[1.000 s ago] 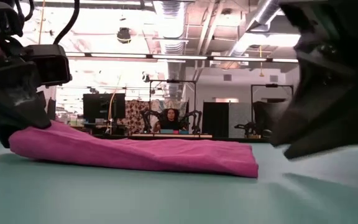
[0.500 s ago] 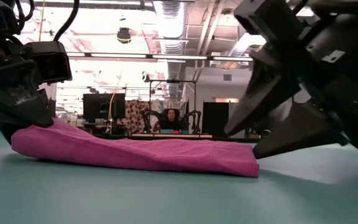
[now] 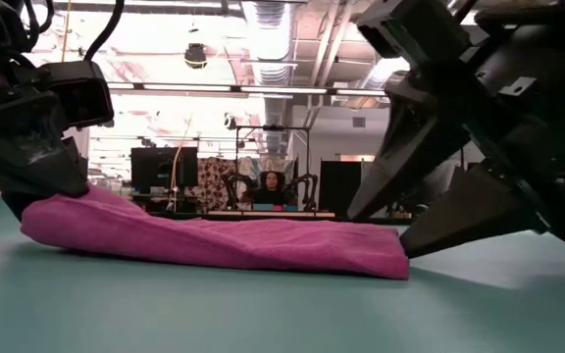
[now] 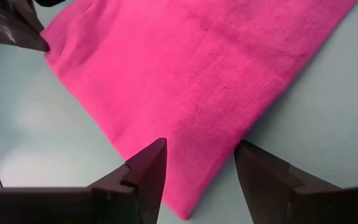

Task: Roll towel
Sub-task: Fold the pink towel

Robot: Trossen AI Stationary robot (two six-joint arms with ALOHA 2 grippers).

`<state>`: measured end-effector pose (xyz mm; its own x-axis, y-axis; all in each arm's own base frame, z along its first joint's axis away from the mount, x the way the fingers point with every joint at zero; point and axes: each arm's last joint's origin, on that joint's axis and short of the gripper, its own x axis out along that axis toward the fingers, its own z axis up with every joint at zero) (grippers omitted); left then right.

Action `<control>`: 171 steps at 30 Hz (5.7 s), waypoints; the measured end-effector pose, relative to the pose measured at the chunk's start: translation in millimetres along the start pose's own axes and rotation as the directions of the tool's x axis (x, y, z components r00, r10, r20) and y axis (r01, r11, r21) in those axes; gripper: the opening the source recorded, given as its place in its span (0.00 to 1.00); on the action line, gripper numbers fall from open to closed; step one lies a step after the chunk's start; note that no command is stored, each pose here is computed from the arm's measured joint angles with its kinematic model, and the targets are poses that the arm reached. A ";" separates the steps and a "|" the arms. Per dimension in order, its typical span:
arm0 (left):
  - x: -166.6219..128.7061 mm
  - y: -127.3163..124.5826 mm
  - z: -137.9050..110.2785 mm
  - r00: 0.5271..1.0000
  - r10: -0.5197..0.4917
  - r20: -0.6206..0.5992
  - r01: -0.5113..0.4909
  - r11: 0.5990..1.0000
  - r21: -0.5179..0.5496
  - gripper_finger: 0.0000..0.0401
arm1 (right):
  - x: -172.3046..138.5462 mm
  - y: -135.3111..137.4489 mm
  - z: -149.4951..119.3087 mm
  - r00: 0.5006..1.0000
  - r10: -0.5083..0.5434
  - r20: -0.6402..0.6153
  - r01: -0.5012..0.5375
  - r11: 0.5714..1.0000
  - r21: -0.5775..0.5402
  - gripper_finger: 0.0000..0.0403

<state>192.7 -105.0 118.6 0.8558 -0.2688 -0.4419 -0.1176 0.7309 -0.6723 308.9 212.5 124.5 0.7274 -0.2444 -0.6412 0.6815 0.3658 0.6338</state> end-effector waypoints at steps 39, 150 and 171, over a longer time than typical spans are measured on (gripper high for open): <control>-0.4 -11.6 6.8 0.991 -0.127 0.040 0.128 0.992 -0.021 0.00 | 13.2 11.5 -1.7 0.995 0.094 0.036 -0.090 0.991 -0.095 0.04; -69.3 50.2 46.0 0.939 0.088 0.333 -0.093 0.996 0.000 0.00 | 23.0 73.9 16.3 0.983 0.170 0.064 0.001 0.351 -0.937 0.54; -69.8 48.5 46.2 0.921 0.108 0.374 -0.107 0.994 -0.024 0.00 | 81.2 111.9 -7.0 0.907 -0.287 0.307 0.360 0.154 -0.920 0.54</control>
<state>150.5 -21.8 144.3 0.9640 0.0665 -0.2576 -0.2207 0.7404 -0.6349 443.6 239.9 140.3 0.4888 -0.6028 -0.6307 0.2939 0.7944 -0.5315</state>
